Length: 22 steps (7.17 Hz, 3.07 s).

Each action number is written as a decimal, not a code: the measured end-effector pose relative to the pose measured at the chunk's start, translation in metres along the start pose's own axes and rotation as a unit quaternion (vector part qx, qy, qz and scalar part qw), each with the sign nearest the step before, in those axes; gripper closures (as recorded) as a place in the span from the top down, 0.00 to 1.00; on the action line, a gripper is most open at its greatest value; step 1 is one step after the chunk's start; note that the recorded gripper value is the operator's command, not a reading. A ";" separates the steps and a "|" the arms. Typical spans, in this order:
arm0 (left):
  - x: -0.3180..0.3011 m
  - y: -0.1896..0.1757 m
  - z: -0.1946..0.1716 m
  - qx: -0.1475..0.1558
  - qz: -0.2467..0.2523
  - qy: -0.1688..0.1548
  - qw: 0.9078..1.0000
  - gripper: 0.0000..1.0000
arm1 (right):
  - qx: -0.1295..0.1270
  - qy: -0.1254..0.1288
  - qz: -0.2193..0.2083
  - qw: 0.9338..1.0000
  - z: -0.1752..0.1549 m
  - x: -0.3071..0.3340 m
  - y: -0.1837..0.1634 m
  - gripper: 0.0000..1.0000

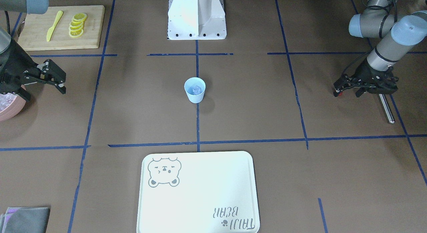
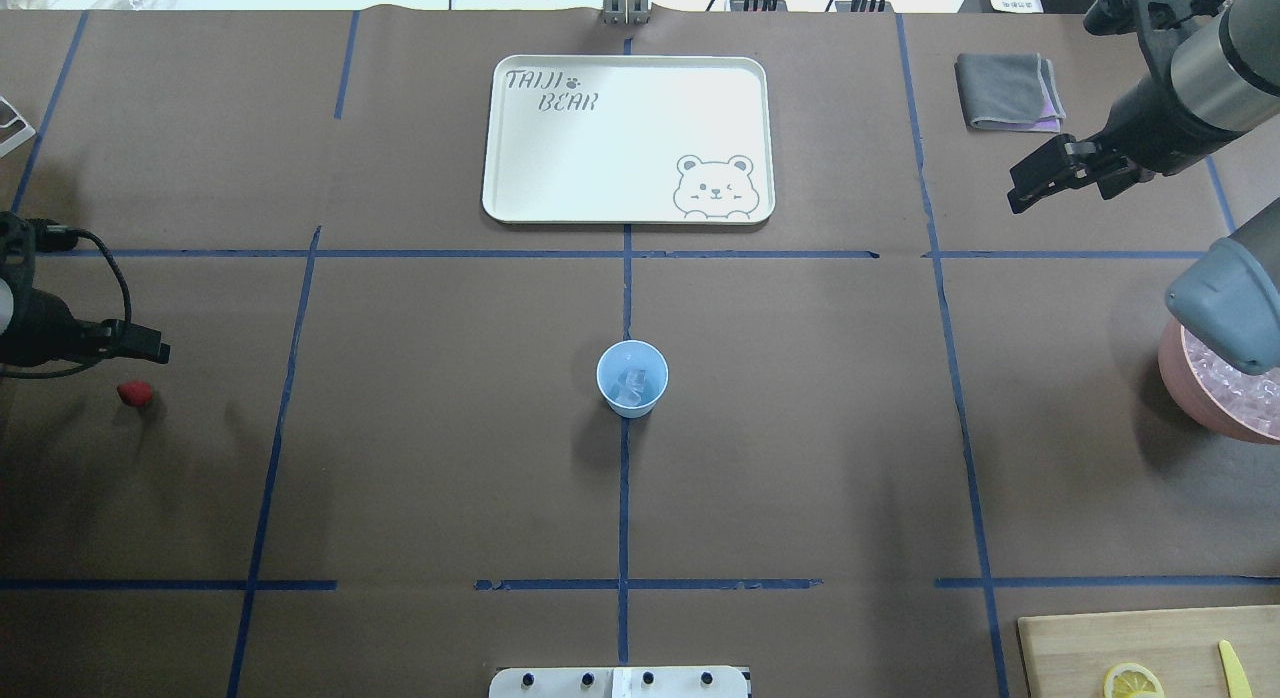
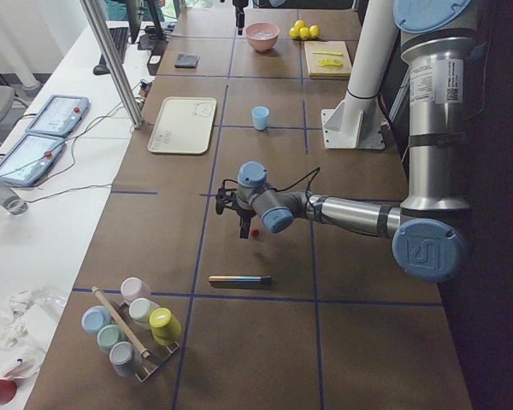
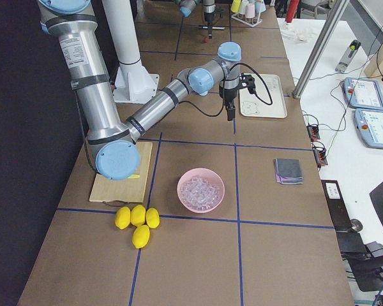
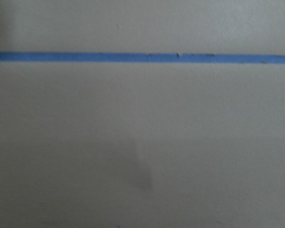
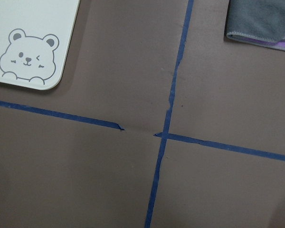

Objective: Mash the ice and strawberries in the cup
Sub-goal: 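Move the right gripper back toward the bowl while the left gripper reaches the strawberry, then close the left gripper on the red strawberry and lift it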

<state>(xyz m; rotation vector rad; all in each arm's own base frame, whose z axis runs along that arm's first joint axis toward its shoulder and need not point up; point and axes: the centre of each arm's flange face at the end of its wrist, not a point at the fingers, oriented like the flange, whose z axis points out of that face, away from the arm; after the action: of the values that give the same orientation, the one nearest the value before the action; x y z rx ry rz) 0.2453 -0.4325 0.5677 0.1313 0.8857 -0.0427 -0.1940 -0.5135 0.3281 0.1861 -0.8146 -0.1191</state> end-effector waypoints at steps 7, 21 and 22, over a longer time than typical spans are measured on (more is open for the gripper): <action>-0.007 0.019 0.018 -0.025 -0.002 -0.014 1.000 0.85 | 0.000 0.001 0.004 1.000 0.001 0.000 0.000 0.99; 0.032 0.015 -0.011 -0.028 0.001 -0.006 1.000 0.03 | 0.003 0.003 0.007 1.000 -0.003 0.006 -0.001 0.99; 0.067 0.008 -0.034 -0.034 -0.003 -0.013 0.999 0.03 | 0.002 0.004 0.008 1.000 -0.002 0.009 -0.001 0.99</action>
<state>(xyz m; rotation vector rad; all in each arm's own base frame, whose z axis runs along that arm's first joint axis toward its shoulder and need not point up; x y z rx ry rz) 0.2626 -0.4195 0.4955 0.0650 0.8610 -0.0204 -0.1860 -0.5154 0.3328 0.1841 -0.8089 -0.1024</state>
